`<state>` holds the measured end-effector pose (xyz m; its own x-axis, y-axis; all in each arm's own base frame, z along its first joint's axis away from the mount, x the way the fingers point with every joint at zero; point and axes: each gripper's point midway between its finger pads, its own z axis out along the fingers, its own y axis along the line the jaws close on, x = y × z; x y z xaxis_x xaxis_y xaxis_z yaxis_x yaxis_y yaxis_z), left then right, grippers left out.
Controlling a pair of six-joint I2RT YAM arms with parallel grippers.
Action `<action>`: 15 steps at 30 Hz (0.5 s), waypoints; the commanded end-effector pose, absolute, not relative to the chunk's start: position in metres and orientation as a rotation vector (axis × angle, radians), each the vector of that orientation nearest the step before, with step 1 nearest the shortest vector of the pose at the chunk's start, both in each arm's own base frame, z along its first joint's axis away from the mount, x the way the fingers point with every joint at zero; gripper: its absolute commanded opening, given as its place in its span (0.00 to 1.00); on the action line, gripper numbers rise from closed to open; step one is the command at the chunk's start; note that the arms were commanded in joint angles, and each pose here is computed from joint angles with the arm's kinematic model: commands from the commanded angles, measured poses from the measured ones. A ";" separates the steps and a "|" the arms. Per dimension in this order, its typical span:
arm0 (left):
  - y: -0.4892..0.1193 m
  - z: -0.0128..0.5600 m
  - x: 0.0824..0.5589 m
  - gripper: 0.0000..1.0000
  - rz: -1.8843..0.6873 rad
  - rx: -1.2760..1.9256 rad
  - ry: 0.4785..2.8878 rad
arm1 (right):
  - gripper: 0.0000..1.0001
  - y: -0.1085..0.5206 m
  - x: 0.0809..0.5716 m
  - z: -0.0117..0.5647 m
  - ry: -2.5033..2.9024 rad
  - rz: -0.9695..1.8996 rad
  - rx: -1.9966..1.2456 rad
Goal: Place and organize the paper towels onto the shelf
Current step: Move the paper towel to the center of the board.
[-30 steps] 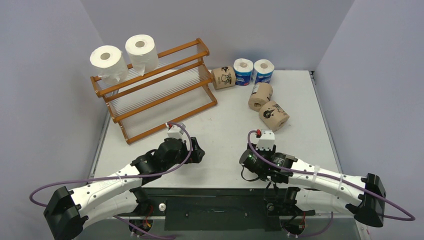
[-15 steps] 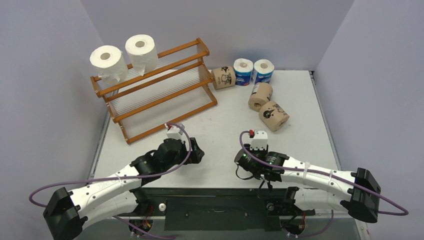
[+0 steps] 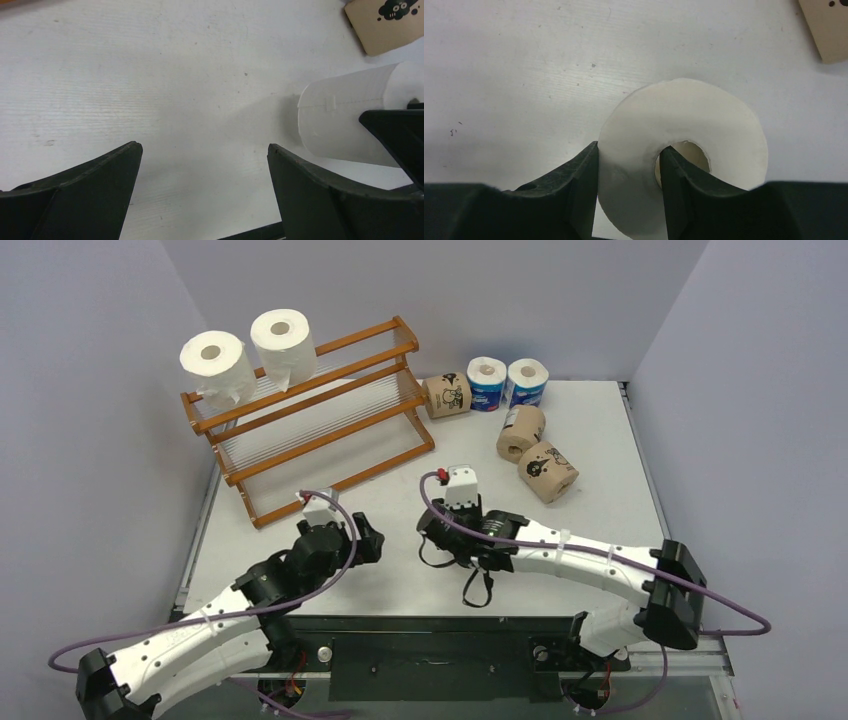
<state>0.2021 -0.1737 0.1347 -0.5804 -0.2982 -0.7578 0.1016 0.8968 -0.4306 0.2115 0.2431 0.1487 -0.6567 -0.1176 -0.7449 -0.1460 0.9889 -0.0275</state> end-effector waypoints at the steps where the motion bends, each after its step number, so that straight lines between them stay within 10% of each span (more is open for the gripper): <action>1: -0.143 0.161 0.210 0.96 -0.469 -0.278 2.015 | 0.29 0.277 0.242 0.158 2.251 0.088 -0.201; 15: -0.125 0.173 0.207 0.97 -0.469 -0.344 1.949 | 0.30 0.319 0.280 0.123 2.361 0.141 -0.142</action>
